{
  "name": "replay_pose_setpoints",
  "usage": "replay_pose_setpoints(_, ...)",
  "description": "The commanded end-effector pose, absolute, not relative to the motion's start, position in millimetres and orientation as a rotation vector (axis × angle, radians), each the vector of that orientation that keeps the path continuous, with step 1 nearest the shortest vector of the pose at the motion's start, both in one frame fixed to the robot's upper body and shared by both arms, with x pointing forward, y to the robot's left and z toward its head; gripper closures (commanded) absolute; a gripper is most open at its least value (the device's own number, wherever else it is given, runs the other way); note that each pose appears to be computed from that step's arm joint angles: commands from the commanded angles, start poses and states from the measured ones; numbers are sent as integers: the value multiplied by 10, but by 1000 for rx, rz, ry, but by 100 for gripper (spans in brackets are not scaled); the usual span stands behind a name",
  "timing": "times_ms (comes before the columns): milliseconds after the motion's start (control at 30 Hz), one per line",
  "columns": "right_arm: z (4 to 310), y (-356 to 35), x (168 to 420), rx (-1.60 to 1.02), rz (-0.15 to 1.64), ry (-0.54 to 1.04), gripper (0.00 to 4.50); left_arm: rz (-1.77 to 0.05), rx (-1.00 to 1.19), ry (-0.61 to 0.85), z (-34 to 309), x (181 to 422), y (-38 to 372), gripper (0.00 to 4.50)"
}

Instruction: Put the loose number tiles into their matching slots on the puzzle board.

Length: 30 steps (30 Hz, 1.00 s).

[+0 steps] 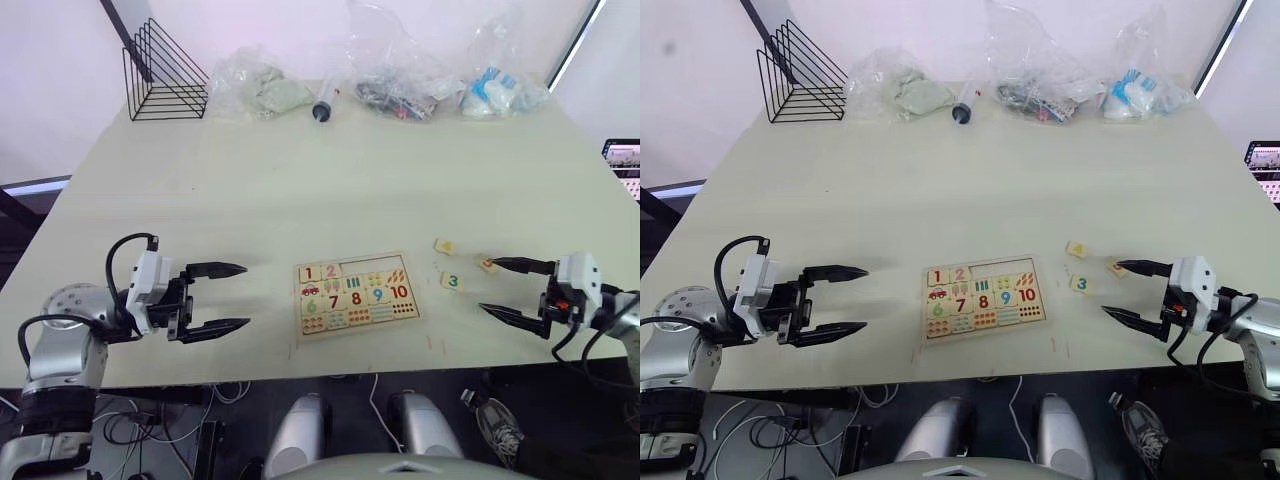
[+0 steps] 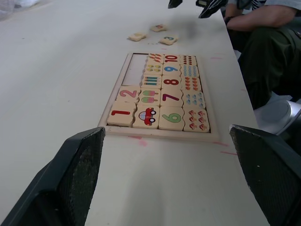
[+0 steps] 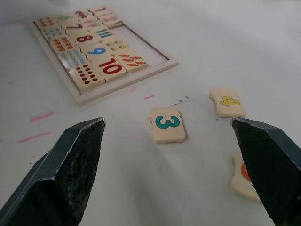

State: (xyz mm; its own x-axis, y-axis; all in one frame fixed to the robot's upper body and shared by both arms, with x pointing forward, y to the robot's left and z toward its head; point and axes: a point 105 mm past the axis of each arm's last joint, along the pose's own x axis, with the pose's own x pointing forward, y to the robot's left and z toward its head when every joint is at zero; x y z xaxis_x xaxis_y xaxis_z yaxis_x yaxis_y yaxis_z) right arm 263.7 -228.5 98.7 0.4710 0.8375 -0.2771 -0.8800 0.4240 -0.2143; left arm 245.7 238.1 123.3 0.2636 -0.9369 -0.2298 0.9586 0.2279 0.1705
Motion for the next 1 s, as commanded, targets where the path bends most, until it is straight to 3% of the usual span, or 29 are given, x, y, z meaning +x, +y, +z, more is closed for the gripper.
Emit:
replay_pose_setpoints(33,1016,-2162,2681,-389,1085,160,0,-1361,324,54,1298,2425,2363,3)
replay_pose_setpoints(500,976,-2023,2938,-547,989,345,0,-1384,322,53,1253,2385,2354,3)
replay_pose_setpoints(833,833,-2014,2921,-486,994,426,0,-1385,327,52,1250,2394,2357,3)
replay_pose_setpoints(1000,763,-2044,2891,-497,1010,465,181,-1390,325,57,1243,2395,2350,0)
